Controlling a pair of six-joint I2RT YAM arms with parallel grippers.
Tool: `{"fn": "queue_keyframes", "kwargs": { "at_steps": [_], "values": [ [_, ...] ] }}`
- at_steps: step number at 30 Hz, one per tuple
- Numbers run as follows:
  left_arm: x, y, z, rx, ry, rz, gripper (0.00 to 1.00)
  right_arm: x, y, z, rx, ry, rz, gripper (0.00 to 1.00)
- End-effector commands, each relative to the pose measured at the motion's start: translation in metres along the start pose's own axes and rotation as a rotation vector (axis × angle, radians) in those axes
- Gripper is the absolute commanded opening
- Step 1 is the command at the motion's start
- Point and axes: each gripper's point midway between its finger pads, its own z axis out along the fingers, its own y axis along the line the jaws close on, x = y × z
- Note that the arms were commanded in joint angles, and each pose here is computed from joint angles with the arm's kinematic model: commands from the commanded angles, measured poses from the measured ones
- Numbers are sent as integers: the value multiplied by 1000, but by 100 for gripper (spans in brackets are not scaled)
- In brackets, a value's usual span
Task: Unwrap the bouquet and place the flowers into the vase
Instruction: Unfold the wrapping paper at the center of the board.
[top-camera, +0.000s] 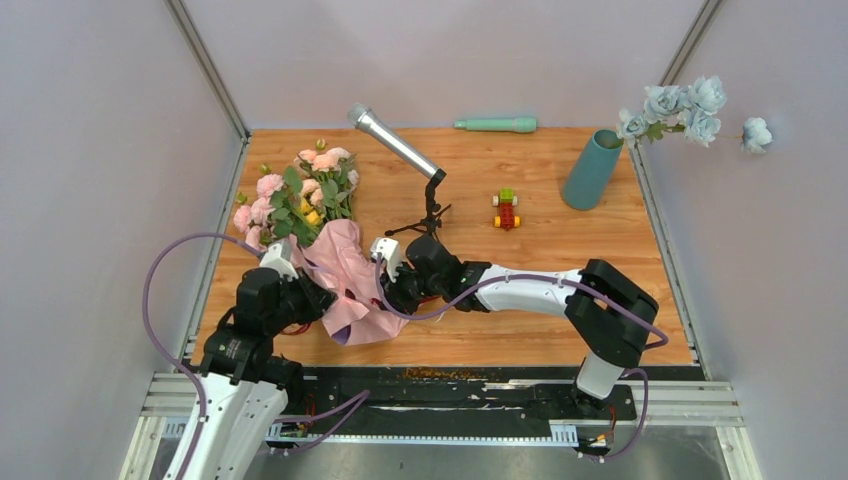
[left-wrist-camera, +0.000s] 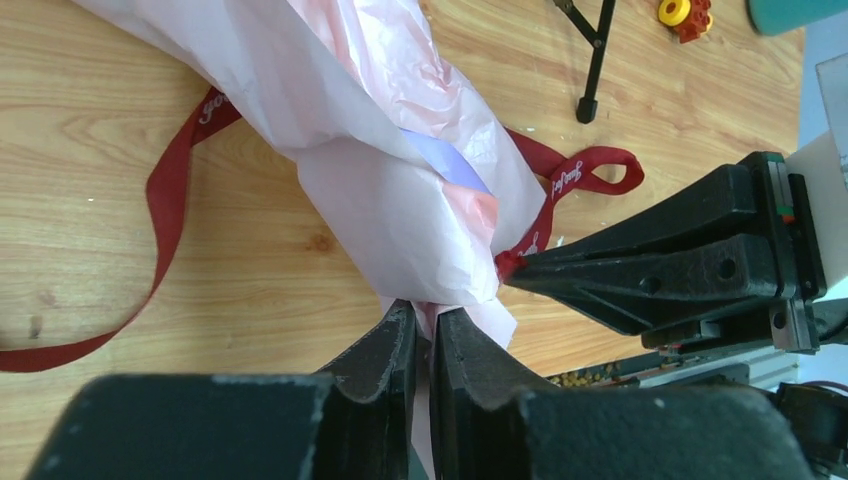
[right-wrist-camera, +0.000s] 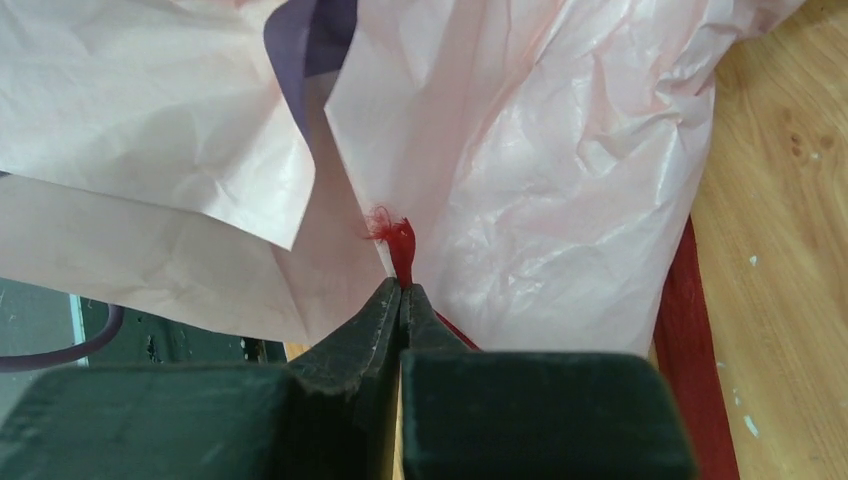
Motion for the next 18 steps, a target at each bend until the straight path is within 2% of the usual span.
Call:
{"fn": "queue_keyframes", "kwargs": {
  "at_steps": [1,5,9,11,15,18],
  "values": [
    [-12,2,-18,-44,-39,58,19,-34,1,-18,52,-72,-38,0],
    [-13,11,-30,-103,-39,92,23,-43,-13,-40,180,-94,-36,0],
    [-18,14,-44,-137,-54,126,36,-43,-34,-72,351,-89,-21,0],
    [-26,14,-52,-158,-70,148,45,-46,-45,-89,428,-96,-17,0],
    [-44,0,-66,-149,-91,200,57,-48,-64,-119,551,-102,13,0],
    [-69,-19,-80,-130,-128,243,62,-52,-75,-140,614,-125,44,0]
  ]
}}
